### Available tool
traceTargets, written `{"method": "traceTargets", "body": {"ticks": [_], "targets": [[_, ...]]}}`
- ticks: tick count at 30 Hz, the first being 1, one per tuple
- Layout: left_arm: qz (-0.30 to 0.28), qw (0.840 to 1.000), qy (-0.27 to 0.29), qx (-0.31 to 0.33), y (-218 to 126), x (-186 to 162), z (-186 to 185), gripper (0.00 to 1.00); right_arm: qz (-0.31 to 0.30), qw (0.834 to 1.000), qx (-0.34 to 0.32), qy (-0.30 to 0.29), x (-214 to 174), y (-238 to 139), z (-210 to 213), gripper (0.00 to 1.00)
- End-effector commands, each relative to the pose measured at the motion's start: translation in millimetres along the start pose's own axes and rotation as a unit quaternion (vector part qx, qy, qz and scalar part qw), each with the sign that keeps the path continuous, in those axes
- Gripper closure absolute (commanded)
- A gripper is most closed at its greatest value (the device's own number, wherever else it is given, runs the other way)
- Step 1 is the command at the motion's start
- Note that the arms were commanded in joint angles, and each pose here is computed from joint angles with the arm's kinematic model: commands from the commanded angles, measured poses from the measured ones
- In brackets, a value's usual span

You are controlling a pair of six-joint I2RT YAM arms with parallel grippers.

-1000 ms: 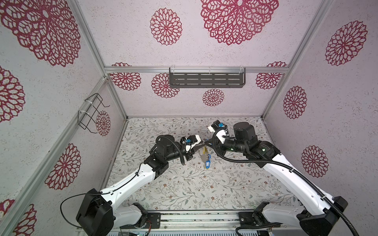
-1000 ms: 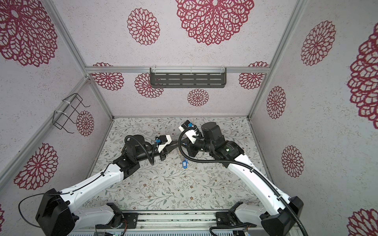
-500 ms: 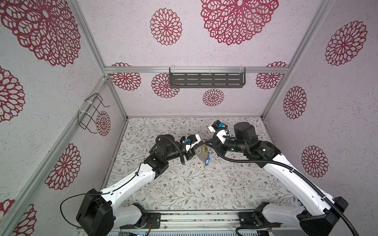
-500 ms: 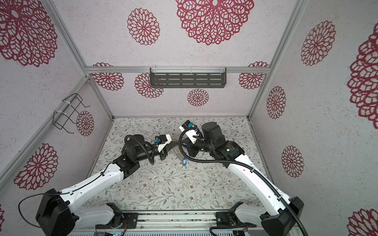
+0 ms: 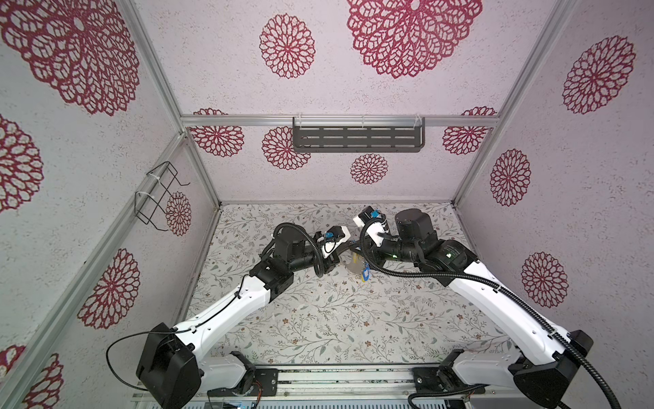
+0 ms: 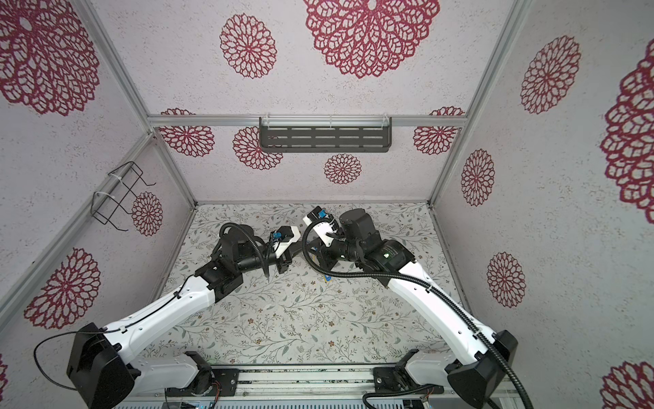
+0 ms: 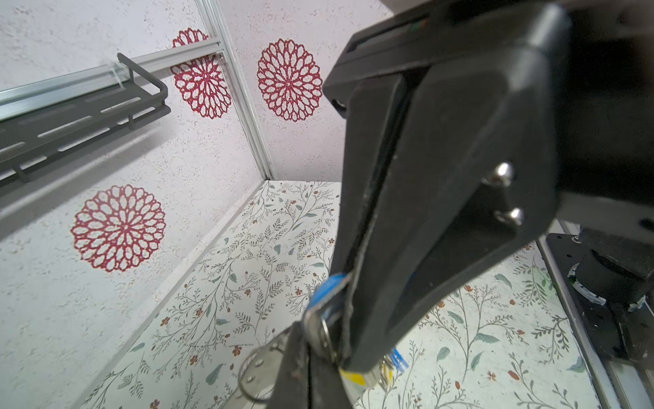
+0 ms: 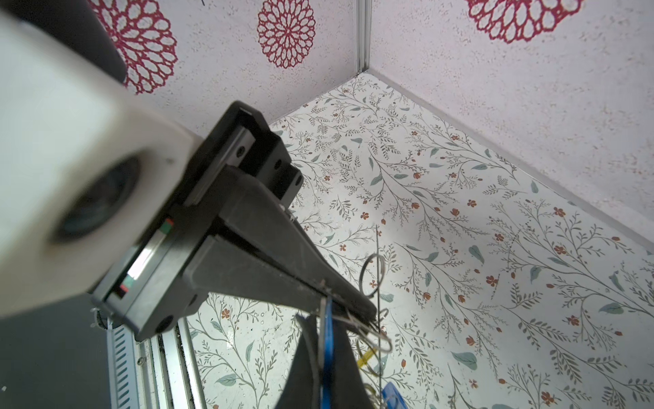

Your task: Remove the keys from the keyring

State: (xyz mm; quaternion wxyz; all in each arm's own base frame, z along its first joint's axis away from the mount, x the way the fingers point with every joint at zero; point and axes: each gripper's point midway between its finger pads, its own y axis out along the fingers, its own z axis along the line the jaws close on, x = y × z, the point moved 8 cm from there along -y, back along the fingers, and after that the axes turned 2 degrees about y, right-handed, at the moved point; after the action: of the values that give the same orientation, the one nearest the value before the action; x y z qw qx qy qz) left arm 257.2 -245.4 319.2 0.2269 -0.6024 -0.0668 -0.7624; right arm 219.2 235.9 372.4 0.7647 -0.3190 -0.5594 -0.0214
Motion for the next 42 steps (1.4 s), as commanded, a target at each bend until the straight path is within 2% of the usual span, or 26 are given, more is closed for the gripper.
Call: {"method": "traceTargets", "body": {"ticks": [1, 2, 4, 5, 9, 14, 18, 20, 22, 24, 26, 32, 42], "targets": [[-0.034, 0.999, 0.005, -0.007, 4, 5, -4, 1.0, -0.033, 0.995, 0.091, -0.016, 14, 1, 34, 0.99], [-0.041, 0.999, 0.007, -0.006, 4, 5, -5, 1.0, -0.033, 0.996, 0.078, -0.013, 14, 0, 32, 0.91], [-0.054, 0.998, 0.01, -0.004, 2, 5, -5, 1.0, -0.035, 0.999, 0.04, -0.012, 13, -7, 27, 0.89], [-0.057, 0.998, 0.009, -0.008, 2, 4, -6, 1.0, -0.038, 0.999, 0.022, -0.012, 12, -12, 25, 0.84], [-0.071, 0.997, 0.002, -0.023, 4, 3, -7, 1.0, -0.053, 0.998, -0.017, -0.02, 8, -37, 24, 0.56], [-0.104, 0.994, -0.009, -0.032, 7, 5, -8, 1.0, -0.076, 0.994, -0.068, -0.027, 3, -73, 23, 0.5], [-0.115, 0.993, -0.014, -0.038, 9, 5, -8, 1.0, -0.111, 0.988, -0.109, -0.02, 2, -97, 13, 0.52], [-0.119, 0.992, -0.017, -0.041, 9, 5, -8, 1.0, -0.116, 0.986, -0.12, -0.007, 1, -99, 5, 0.63], [-0.131, 0.99, -0.023, -0.045, 9, 7, -9, 1.0, -0.113, 0.987, -0.112, 0.005, -1, -95, -1, 0.85], [-0.143, 0.988, -0.031, -0.048, 7, 9, -10, 1.0, -0.108, 0.99, -0.093, 0.009, -4, -87, -3, 0.94], [-0.154, 0.986, -0.036, -0.051, 5, 10, -10, 1.0, -0.103, 0.992, -0.074, 0.009, -7, -78, -3, 0.96], [-0.163, 0.983, -0.054, -0.069, 4, 12, -13, 1.0, -0.094, 0.994, -0.046, -0.006, -3, -62, -6, 0.86], [-0.197, 0.973, -0.086, -0.085, -1, 22, -12, 1.0, -0.108, 0.994, -0.024, -0.023, 5, -59, -3, 0.86]]}}
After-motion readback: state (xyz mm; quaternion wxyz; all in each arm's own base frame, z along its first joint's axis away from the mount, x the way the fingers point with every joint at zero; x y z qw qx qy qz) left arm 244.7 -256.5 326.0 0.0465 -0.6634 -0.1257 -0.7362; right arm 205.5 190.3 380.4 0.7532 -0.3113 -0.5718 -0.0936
